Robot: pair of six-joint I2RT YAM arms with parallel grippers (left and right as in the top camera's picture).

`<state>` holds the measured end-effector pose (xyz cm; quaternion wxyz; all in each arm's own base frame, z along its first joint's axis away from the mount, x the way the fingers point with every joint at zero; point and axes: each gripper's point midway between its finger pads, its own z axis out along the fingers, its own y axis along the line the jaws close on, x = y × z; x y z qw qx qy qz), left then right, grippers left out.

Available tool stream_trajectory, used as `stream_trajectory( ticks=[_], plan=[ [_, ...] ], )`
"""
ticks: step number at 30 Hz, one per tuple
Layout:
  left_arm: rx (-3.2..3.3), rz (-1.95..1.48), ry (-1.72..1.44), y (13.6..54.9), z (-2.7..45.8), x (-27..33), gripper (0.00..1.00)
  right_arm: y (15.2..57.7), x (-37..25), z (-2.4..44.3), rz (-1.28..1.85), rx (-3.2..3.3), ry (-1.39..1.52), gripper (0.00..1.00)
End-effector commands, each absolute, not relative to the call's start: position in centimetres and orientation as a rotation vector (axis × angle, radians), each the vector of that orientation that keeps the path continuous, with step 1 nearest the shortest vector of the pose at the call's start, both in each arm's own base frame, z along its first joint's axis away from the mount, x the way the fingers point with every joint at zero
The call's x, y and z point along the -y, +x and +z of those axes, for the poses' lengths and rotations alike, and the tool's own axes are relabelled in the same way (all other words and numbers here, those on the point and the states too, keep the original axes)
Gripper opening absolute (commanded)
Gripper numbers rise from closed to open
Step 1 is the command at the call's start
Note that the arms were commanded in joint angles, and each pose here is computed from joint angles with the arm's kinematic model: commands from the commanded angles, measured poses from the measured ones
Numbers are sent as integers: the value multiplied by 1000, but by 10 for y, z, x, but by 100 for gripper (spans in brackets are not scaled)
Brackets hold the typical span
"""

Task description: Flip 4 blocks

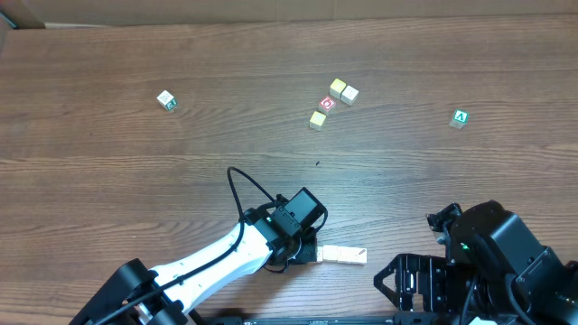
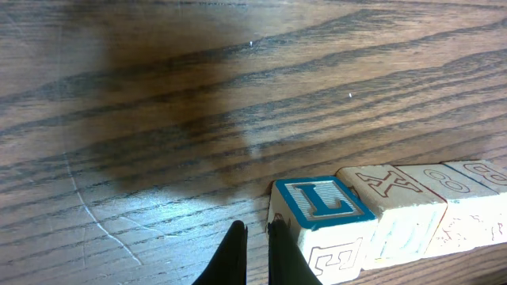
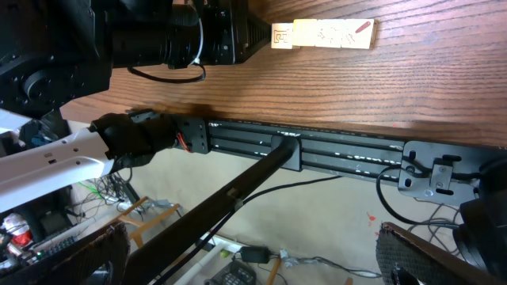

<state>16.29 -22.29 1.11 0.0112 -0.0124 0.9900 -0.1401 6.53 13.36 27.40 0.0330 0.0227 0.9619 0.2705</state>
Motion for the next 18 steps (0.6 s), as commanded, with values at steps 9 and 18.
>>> stream_trajectory(
  ticks=[9,18],
  plan=[
    [-3215,-346,-20,138,4,206,4,64,-135,282,868,-2934,52,100],
    [-3285,-459,77,104,9,231,4,64,-135,282,867,-2934,52,100]
  ],
)
